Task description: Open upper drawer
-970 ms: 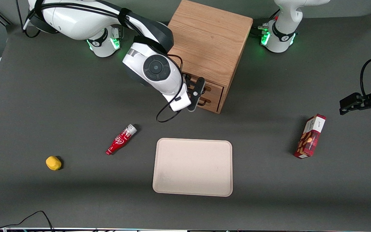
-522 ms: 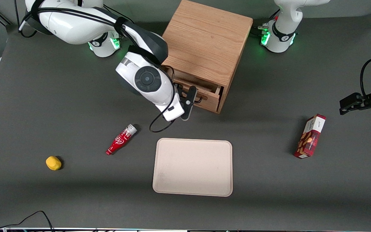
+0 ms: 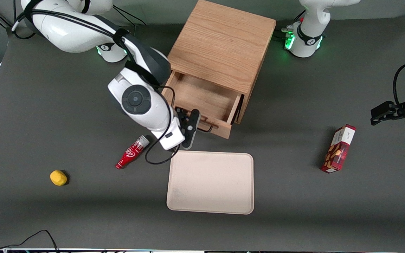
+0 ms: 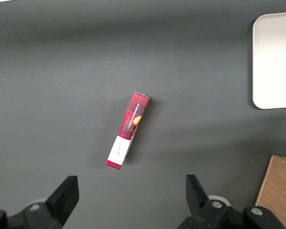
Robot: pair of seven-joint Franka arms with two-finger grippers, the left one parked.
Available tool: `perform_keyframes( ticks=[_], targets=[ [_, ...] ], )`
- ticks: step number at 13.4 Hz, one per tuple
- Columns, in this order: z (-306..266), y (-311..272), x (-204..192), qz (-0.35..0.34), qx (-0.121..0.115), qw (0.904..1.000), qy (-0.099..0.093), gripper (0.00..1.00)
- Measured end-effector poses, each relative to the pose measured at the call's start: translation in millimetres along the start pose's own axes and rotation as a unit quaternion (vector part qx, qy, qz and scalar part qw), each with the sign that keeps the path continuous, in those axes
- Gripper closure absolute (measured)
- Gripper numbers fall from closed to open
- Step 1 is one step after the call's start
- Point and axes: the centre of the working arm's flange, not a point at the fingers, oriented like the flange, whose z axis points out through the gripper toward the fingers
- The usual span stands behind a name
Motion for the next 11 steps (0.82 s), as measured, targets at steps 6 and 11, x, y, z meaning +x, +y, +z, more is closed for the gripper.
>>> perform_keyframes(
  ticks=[6, 11],
  targets=[
    [-1.6, 40.9, -18.2, 0.008, -0.046, 0.9986, 0.026, 0.00],
    [-11.8, 63.3, -29.1, 0.019, -0.067, 0.9967, 0.042, 0.00]
  ],
)
